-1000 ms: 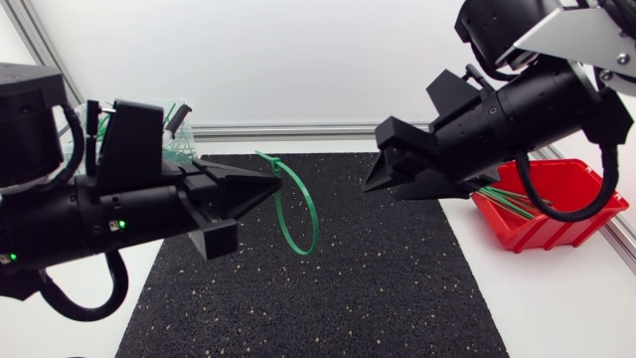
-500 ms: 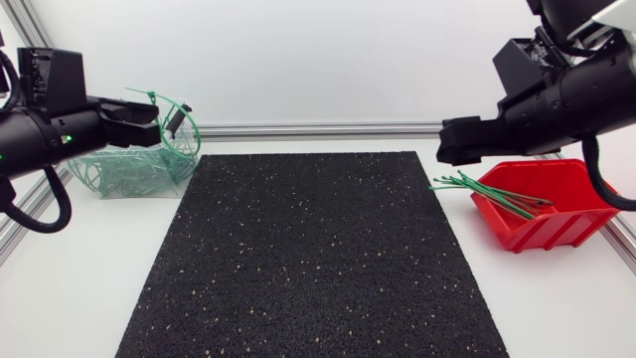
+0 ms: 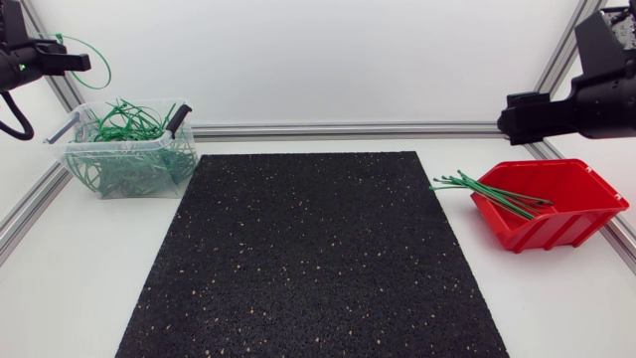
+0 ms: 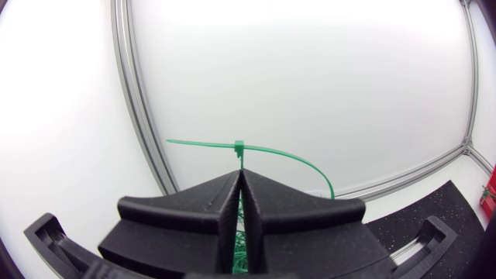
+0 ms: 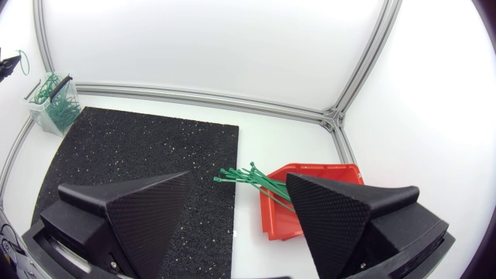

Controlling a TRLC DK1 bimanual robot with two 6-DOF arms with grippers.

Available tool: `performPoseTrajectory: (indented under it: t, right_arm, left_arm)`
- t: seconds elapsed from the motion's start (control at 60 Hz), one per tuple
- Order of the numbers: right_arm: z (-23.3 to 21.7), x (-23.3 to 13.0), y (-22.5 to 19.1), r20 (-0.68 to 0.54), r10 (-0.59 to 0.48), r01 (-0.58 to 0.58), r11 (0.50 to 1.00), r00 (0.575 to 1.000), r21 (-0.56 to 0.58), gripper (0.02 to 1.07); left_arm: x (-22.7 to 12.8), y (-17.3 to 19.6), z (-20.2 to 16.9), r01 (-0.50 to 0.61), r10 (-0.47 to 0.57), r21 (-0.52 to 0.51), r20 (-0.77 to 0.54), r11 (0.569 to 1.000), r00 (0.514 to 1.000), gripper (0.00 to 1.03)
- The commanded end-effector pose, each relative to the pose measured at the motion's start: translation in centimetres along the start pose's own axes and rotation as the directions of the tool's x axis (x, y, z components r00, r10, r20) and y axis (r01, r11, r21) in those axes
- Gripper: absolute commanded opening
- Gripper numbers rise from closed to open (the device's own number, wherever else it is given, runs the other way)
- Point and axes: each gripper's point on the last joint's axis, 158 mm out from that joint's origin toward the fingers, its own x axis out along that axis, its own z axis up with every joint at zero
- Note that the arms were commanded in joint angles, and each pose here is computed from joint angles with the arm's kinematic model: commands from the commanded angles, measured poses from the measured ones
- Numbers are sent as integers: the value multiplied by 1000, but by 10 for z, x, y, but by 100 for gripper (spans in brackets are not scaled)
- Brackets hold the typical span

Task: Take a green cable tie from the red box, thread the tail through the head to close it, then place it in the transparent bin on the left.

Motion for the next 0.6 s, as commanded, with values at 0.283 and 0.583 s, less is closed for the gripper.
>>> performPoseTrajectory:
  t: [0.283,0.583]
  right_arm:
    - [-17,-9,-13,20,-46,47,998,999,-35,92]
    - [-19,-13,-17,31,-59,60,998,998,-29,92]
  left_arm:
    - [76,31,-46,-85,92,89,-80,992,993,100]
    - [69,28,-53,-83,95,108,-117,991,989,100]
